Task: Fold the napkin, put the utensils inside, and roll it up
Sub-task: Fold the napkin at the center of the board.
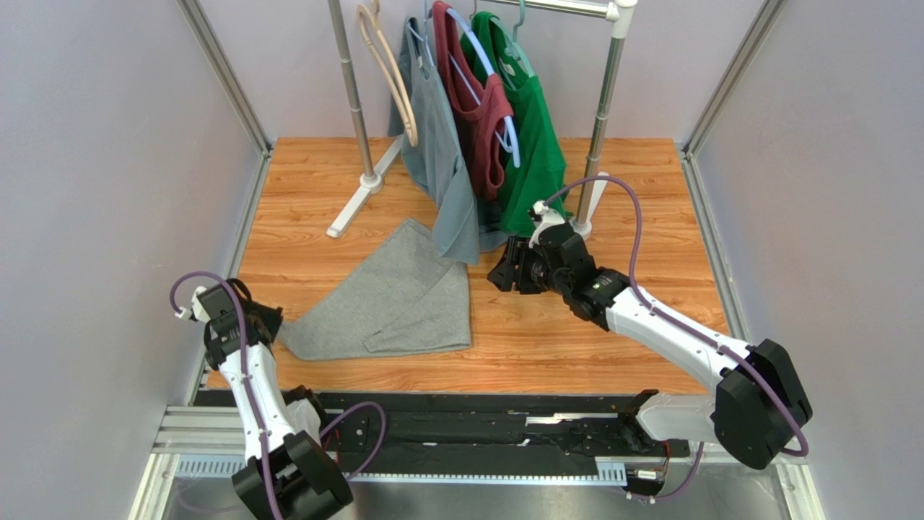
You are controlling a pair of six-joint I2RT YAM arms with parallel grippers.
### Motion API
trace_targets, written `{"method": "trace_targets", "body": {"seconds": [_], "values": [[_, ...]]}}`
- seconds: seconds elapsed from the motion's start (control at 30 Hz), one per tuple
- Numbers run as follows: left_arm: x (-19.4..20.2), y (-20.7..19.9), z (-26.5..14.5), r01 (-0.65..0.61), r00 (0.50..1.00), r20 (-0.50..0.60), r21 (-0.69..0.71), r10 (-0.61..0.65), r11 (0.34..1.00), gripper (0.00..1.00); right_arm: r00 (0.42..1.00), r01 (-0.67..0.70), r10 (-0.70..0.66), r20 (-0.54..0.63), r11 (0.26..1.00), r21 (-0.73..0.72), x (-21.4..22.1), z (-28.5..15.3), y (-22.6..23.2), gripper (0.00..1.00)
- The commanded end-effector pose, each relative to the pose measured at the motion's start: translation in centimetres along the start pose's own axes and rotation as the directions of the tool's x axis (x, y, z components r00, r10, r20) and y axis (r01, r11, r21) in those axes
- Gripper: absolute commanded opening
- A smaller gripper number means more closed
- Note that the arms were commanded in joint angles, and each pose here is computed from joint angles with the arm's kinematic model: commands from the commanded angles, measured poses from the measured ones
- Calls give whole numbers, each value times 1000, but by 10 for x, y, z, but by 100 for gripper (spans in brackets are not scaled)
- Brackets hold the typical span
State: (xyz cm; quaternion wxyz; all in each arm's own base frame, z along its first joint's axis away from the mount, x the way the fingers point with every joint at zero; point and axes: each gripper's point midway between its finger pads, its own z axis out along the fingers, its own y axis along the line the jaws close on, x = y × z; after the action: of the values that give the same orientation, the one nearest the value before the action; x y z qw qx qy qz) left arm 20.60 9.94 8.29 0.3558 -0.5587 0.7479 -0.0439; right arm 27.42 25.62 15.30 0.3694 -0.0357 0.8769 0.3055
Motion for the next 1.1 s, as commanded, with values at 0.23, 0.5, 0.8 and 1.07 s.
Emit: {"method": "trace_targets", "body": {"seconds": [0.23, 0.5, 0.8, 1.07], "values": [[1, -69, -43, -200, 979, 80, 178, 188, 964, 0, 1000, -18, 18, 11, 1000, 17, -2, 6, -4, 57], [55, -121, -53, -392, 917, 46, 289, 396, 874, 0, 999, -37, 37, 1, 999, 24, 5, 8, -9, 57], [104, -161, -65, -579, 807, 94, 320, 583, 750, 0, 999, -43, 43, -7, 998, 40, 14, 10, -16, 57], [184, -185, -77, -723, 649, 119, 401, 751, 562, 0, 999, -50, 50, -10, 997, 57, 18, 11, -21, 57]]}}
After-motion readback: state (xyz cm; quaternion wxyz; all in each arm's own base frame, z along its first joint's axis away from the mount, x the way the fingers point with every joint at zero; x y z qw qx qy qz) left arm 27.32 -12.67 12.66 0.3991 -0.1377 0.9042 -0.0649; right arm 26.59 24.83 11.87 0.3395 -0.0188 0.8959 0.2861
